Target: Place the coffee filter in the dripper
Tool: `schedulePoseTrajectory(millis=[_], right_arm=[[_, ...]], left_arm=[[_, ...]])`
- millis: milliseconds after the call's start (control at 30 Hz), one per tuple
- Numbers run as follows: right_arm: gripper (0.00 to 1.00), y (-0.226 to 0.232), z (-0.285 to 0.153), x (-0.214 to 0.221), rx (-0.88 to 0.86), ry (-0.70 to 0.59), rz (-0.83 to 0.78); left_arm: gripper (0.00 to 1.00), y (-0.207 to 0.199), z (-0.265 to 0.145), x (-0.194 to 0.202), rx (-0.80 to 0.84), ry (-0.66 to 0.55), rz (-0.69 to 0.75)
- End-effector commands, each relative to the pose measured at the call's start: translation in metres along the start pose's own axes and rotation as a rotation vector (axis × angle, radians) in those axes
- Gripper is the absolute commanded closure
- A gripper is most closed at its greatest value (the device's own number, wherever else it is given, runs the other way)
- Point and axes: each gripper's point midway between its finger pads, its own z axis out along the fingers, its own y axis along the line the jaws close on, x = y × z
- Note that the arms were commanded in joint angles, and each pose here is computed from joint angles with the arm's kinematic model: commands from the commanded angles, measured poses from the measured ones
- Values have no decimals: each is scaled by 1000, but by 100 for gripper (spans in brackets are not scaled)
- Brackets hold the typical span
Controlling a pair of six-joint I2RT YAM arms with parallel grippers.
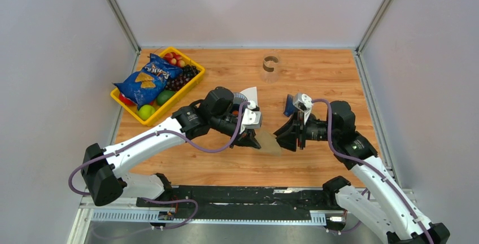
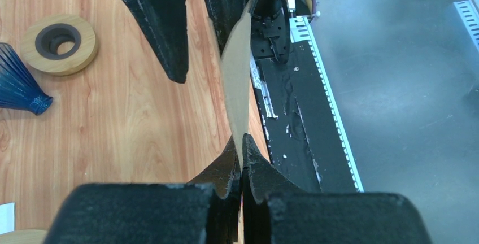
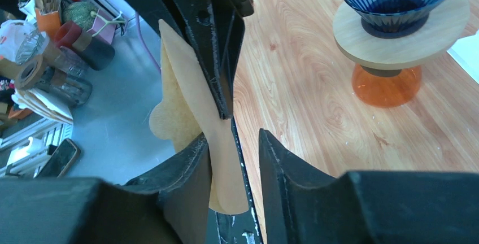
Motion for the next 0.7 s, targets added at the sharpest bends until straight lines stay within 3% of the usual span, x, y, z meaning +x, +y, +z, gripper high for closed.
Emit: schedulePoseTrajectory(millis=[0, 100, 200, 267, 433, 500, 600, 633, 667], right_arm=[[65, 17, 1, -8, -91, -26, -65], [75, 26, -1, -8, -131, -27, -81], [78, 28, -1, -9, -137, -33, -94], [98, 25, -2, -13, -107, -50, -116], [100, 17, -3, -26, -31, -96, -120], [100, 11, -4, -33, 27, -123, -114], [100, 2, -8, -42, 105, -160, -103], [100, 1, -10, -44, 126, -172, -99], [100, -4, -12, -46, 161, -187, -89]], left_arm=[[100, -3, -1, -20, 30, -36, 72], [100, -1, 0, -22, 21, -44, 75], [100, 1, -1, -27, 12, -59, 76], [98, 4, -1, -34, -2, -83, 84], [86, 11, -1, -49, -42, -131, 90], [73, 15, -2, -51, -70, -137, 77], [45, 24, -6, -51, -147, -143, 41], [41, 26, -7, -51, -165, -152, 25], [27, 31, -10, -55, -207, -165, 25]])
